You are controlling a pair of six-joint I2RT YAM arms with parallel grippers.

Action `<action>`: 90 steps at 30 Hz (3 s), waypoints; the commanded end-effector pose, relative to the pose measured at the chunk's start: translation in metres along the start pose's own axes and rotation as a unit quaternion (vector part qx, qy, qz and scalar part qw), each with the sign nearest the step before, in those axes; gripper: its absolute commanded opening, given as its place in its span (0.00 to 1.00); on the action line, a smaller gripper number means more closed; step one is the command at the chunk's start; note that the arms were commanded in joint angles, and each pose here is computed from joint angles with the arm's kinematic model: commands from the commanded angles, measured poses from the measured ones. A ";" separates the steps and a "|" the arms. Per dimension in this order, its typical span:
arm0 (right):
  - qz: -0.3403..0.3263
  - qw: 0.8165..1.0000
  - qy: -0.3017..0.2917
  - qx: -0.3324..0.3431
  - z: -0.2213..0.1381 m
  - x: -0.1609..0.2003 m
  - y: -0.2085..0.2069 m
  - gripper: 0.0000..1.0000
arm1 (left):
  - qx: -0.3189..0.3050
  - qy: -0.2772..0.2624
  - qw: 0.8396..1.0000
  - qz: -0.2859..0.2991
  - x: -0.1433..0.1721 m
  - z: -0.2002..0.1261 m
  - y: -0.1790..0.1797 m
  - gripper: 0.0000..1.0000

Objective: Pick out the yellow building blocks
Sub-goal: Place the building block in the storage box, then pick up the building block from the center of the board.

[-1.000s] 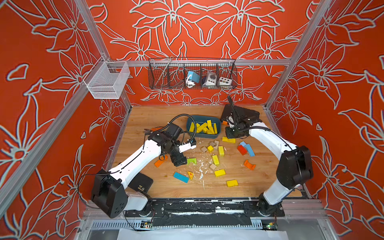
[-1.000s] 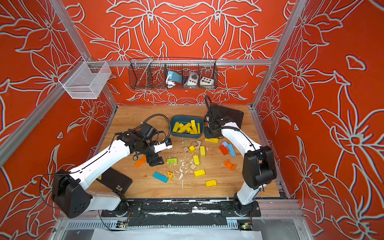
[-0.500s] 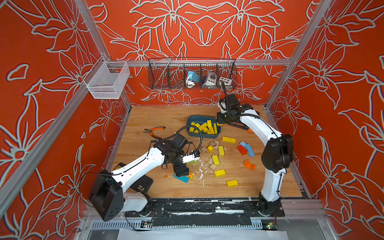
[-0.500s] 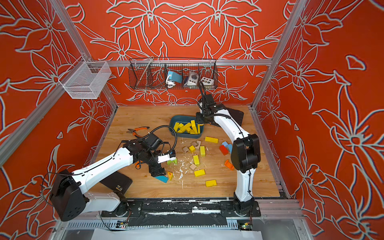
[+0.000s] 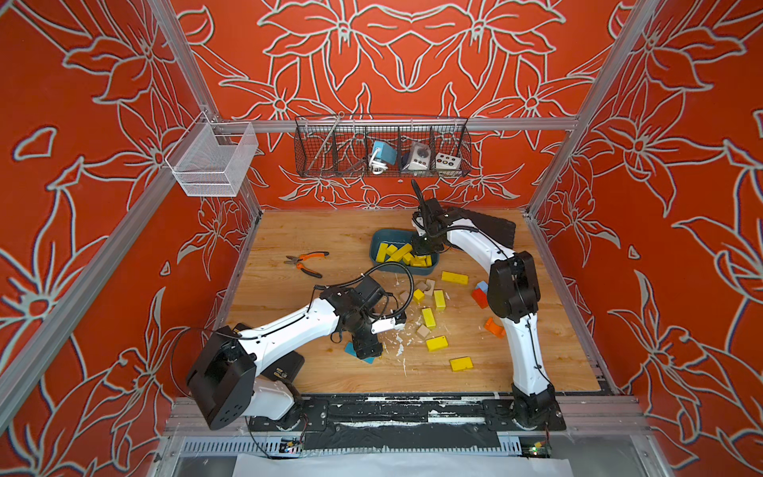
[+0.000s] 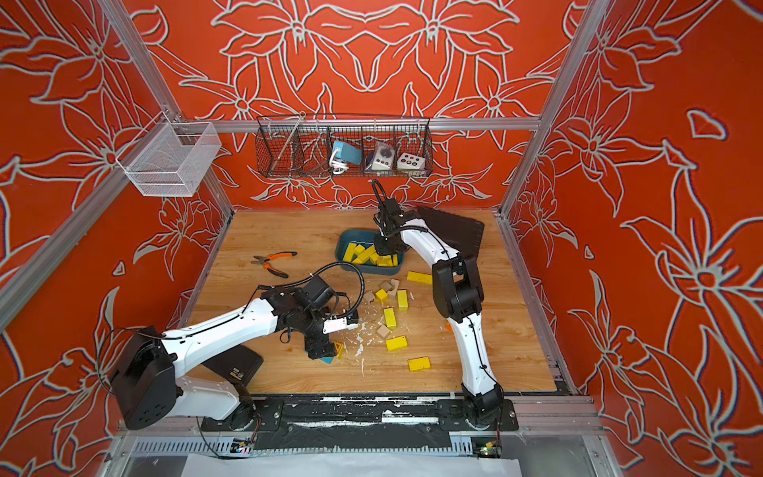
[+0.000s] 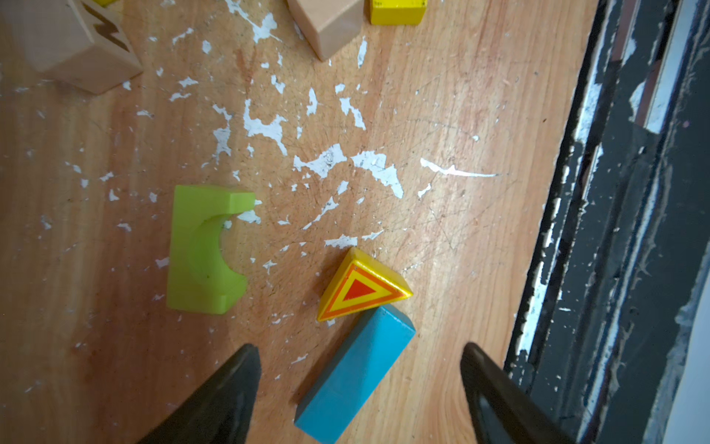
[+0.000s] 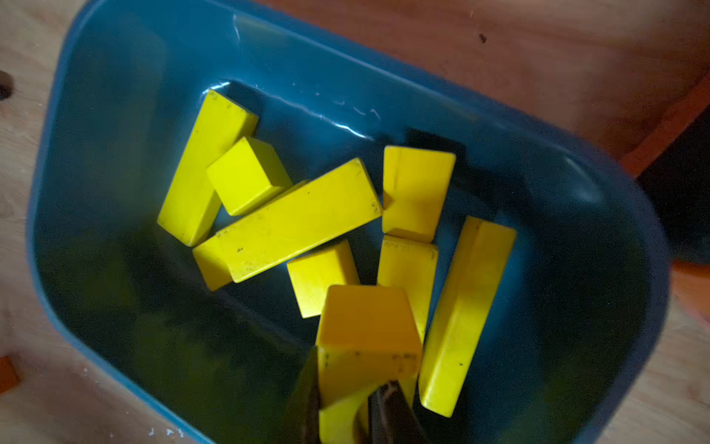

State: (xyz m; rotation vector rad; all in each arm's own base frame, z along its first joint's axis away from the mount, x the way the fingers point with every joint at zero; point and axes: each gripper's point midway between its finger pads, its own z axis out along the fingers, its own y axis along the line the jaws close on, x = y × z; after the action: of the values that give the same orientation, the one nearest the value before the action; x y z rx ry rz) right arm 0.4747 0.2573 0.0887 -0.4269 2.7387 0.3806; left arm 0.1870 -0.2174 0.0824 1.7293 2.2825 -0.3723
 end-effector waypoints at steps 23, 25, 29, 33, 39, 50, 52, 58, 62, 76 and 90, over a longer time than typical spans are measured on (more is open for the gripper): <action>0.002 0.996 -0.073 0.045 -0.097 0.017 -0.008 0.53 | -0.002 0.076 0.996 0.044 0.010 0.050 -0.010 0.85; 0.001 0.995 -0.081 0.049 -0.108 0.019 -0.008 0.53 | -0.004 0.085 0.995 0.046 0.013 0.054 -0.010 0.84; 0.002 0.994 -0.095 0.062 -0.125 0.025 -0.013 0.54 | -0.011 0.095 0.994 0.051 0.018 0.059 -0.010 0.81; 0.001 0.993 -0.097 0.070 -0.130 0.032 -0.016 0.54 | -0.011 0.098 0.994 0.053 0.018 0.063 -0.010 0.78; 0.002 0.993 -0.095 0.075 -0.131 0.040 -0.019 0.54 | -0.017 0.099 0.994 0.053 0.017 0.067 -0.008 0.70; 0.002 0.993 -0.085 0.081 -0.125 0.046 -0.023 0.54 | -0.019 0.111 0.992 0.055 0.021 0.072 -0.007 0.42; 0.002 0.993 -0.086 0.081 -0.126 0.045 -0.023 0.54 | -0.019 0.113 0.992 0.056 0.022 0.072 -0.006 0.39; 0.007 0.992 -0.086 0.088 -0.126 0.047 -0.026 0.54 | -0.021 0.115 0.992 0.055 0.021 0.072 -0.005 0.32; 0.012 0.992 -0.088 0.092 -0.130 0.051 -0.029 0.54 | -0.023 0.111 0.992 0.055 0.016 0.069 -0.004 0.30; 0.032 0.988 -0.091 0.117 -0.150 0.081 -0.047 0.54 | -0.016 0.084 0.995 0.054 -0.021 0.043 0.000 0.26; 0.056 0.985 -0.074 0.145 -0.154 0.126 -0.066 0.55 | -0.060 0.005 0.997 0.048 -0.099 -0.009 0.048 0.27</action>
State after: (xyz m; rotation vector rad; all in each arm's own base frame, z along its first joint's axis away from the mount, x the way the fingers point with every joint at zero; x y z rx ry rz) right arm 0.3476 0.1306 0.1685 -0.2170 2.6179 0.0738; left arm 0.2409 -0.2905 0.1145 1.7872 2.1649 -0.2013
